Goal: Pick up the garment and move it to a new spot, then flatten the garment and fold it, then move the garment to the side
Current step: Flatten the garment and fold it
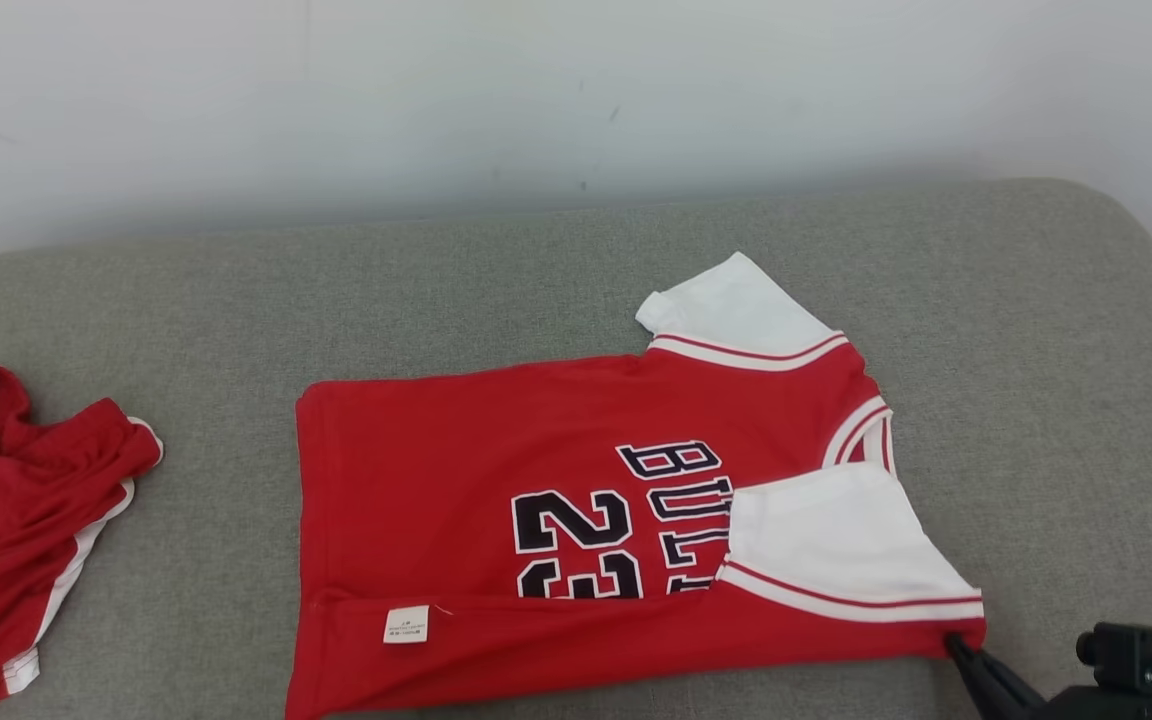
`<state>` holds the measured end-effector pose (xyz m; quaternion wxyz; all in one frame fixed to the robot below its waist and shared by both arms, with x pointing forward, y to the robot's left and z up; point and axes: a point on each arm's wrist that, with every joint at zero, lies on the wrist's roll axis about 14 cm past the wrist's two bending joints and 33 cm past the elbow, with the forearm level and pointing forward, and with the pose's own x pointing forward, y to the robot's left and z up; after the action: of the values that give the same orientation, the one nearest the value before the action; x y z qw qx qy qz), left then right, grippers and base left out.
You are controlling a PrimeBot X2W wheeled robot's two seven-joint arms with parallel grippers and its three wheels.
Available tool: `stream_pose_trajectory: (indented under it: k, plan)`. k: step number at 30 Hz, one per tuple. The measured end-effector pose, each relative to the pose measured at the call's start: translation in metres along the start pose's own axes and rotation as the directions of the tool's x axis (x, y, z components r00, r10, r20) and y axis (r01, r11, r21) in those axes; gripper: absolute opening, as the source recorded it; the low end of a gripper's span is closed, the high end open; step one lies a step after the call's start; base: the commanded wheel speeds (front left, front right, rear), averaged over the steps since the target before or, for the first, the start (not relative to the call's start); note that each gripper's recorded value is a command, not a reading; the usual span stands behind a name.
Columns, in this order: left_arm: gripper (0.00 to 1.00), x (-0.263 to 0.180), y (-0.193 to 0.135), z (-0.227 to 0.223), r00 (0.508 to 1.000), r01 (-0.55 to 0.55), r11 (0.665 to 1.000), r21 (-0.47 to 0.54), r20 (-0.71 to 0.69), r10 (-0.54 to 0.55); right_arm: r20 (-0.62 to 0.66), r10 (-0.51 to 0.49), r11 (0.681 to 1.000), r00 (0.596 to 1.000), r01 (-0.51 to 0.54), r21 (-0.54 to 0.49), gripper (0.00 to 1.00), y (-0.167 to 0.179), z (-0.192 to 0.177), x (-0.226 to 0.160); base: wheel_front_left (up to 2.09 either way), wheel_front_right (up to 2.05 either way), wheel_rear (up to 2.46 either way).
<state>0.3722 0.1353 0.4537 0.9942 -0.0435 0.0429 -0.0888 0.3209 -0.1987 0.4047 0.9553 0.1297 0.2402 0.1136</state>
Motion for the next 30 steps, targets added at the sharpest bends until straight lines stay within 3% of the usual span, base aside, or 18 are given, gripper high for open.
stream_pose_trajectory:
  k: [10, 11, 12, 13, 14, 23, 30]
  plan:
    - [0.0, -0.01, 0.0, -0.009, 0.999, -0.023, 1.0, -0.015, -0.025, 0.022, -0.057, -0.012, 0.999, 0.998, 0.015, 0.052, 0.0, 0.009, -0.017, -0.016, 0.0, 0.0, 0.0]
    - [0.09, -0.011, 0.0, -0.009, 0.999, -0.024, 1.0, -0.016, -0.026, 0.024, -0.049, -0.014, 0.998, 0.999, 0.017, 0.053, 0.23, 0.01, -0.016, -0.016, 0.0, 0.0, 0.0]
    - [0.47, -0.011, 0.0, -0.009, 0.999, -0.025, 1.0, -0.016, -0.026, 0.025, -0.045, -0.017, 0.999, 0.999, 0.019, 0.049, 0.71, 0.011, -0.015, -0.016, 0.0, 0.0, 0.0]
    - [0.87, -0.011, 0.0, -0.008, 0.999, -0.03, 0.999, -0.015, -0.023, 0.03, -0.041, -0.02, 0.999, 0.999, 0.022, 0.043, 1.0, 0.011, -0.014, -0.016, 0.0, 0.0, 0.0]
    - [1.0, -0.012, 0.0, -0.008, 0.999, -0.033, 0.999, -0.014, -0.021, 0.032, -0.031, -0.024, 0.999, 0.999, 0.025, 0.039, 1.0, 0.011, -0.012, -0.016, 0.0, 0.0, 0.0]
    - [1.0, -0.017, 0.01, 0.006, 0.997, -0.076, 0.997, -0.012, 0.023, 0.077, 0.106, -0.033, 0.999, 0.994, 0.031, 0.025, 1.0, 0.02, 0.019, -0.013, 0.0, 0.0, 0.0]
    - [1.0, -0.02, 0.024, 0.051, 0.977, -0.143, 0.989, 0.02, 0.165, 0.138, 0.296, 0.029, 0.999, 0.955, -0.017, -0.041, 1.0, 0.045, 0.059, -0.011, 0.0, 0.0, 0.0]
